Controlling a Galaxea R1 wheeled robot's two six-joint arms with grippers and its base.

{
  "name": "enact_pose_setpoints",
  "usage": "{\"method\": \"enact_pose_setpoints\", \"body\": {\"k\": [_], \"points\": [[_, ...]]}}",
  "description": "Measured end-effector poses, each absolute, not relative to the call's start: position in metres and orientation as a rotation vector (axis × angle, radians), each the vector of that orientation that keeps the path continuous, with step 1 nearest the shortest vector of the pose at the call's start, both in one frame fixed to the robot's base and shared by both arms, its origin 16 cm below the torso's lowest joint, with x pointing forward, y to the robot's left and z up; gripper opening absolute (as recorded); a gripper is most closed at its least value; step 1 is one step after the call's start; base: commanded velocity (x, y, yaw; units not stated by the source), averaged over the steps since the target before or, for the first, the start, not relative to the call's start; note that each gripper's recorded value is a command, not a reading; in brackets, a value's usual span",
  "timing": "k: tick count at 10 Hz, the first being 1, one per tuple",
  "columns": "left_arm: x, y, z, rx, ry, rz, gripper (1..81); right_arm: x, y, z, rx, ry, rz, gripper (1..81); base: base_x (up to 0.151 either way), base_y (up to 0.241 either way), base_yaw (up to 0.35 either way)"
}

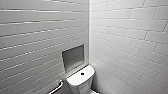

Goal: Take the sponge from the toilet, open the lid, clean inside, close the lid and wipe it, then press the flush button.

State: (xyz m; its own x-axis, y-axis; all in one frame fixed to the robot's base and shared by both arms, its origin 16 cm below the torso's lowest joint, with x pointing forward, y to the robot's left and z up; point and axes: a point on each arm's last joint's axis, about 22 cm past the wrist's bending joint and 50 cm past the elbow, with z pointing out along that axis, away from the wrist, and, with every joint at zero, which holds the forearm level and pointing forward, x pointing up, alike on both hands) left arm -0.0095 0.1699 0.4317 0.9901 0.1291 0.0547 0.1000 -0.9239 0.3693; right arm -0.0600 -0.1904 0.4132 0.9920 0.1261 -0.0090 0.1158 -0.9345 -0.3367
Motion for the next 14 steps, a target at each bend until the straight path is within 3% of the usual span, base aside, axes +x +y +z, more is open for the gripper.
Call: {"method": "enact_pose_setpoints", "body": {"k": [7,14], "points": [[-0.012,0.179,0.433,2.76,0.166,0.119,81.1,-0.095,-0.18,0.42,-2.756,-0.231,0.107,1.0,0.0,0.0,0.0],[0.042,0.193,0.48,2.625,0.119,0.236,81.1,-0.094,-0.173,0.427,-2.706,-0.265,0.106,1.0,0.0,0.0,0.0]]}}
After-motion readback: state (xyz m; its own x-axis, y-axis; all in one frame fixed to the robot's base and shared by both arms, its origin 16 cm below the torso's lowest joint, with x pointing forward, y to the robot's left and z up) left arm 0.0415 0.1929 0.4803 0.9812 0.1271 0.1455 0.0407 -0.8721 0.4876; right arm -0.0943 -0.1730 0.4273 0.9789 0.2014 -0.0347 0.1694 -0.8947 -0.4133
